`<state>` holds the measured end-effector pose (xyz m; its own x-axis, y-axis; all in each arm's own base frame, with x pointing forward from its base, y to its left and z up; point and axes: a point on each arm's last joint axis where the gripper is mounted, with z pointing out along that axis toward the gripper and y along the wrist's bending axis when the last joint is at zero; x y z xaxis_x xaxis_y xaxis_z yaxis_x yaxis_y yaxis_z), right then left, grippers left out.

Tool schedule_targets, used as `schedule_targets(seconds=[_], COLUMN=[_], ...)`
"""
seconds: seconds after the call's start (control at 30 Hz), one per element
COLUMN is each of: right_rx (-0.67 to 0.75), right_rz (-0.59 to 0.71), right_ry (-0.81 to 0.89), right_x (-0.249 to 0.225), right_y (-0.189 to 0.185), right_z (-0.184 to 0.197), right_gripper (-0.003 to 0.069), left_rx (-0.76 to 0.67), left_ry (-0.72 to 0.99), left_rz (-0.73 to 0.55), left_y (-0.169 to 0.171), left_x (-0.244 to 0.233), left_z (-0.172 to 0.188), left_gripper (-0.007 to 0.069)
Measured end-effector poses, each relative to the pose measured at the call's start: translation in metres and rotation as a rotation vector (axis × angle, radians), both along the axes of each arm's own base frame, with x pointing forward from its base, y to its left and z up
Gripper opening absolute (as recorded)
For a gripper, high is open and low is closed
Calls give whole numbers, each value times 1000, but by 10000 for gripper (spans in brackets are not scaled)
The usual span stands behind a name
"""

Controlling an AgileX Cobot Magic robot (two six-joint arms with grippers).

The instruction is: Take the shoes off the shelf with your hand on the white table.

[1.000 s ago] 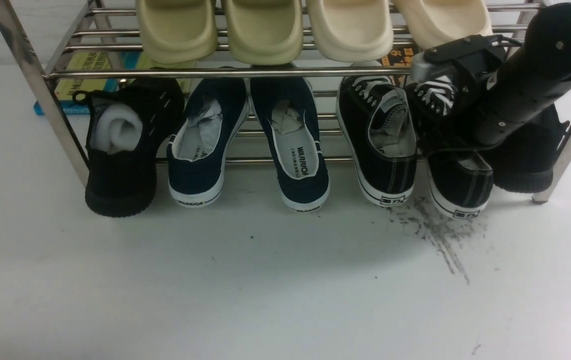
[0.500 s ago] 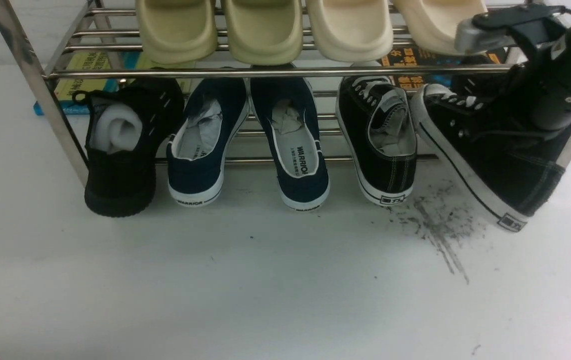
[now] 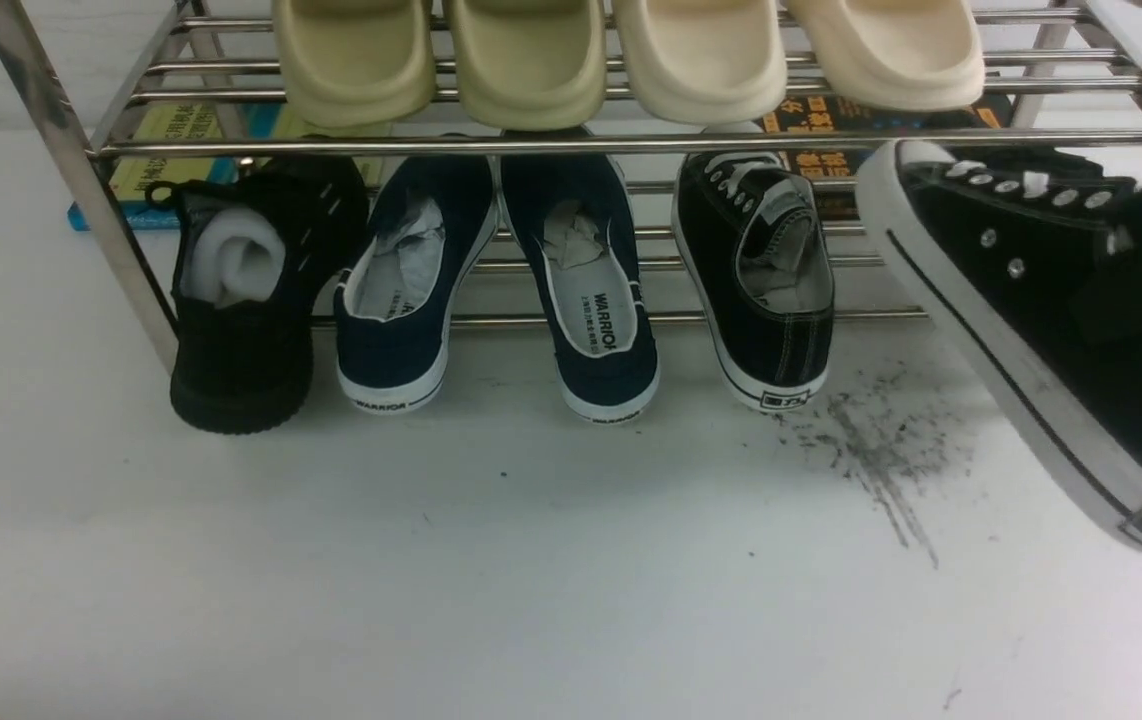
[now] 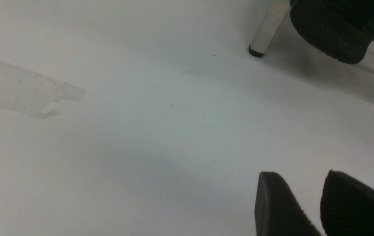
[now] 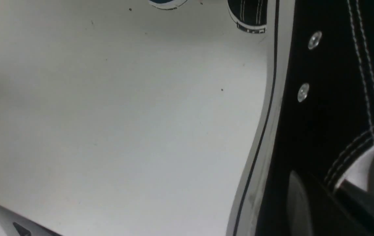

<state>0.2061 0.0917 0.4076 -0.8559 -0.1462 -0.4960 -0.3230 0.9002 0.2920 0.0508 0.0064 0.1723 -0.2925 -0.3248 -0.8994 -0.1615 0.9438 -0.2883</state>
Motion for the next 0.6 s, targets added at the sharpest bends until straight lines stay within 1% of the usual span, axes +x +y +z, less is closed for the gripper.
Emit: schedule_targets(seconds=[0.07,0.13,0.2,0.23,0.3,0.37,0.43,0.5,0.53,0.6], right_rx=[31,56,78,78,64,41,16,-10,-13,-52], right_rz=[-19,-22,-16,-15,13,39,54,50,48,10], right_ry=[5,28,88,95,199,258,279,270,268,228], right_x=[-33,-53,-74,-75,-89,-93,-93,-89,-89,-79], right_y=[-2,-2,2,3,14,27,43,61,63,87], right_z=[-1,-7,-21,-22,-45,-62,-74,-84,-85,-101], right_gripper=[6,6,6,6,6,8,7,7,7,7], left_rx=[0,0,0,0,0,0,0,0,0,0], left_ry=[0,0,0,0,0,0,0,0,0,0], left_rz=[0,0,0,0,0,0,0,0,0,0], left_y=[0,0,0,0,0,0,0,0,0,0], left_x=[0,0,0,0,0,0,0,0,0,0], left_z=[0,0,0,0,0,0,0,0,0,0], left_gripper=[239,239,239,239,239,239,239,239,239,239])
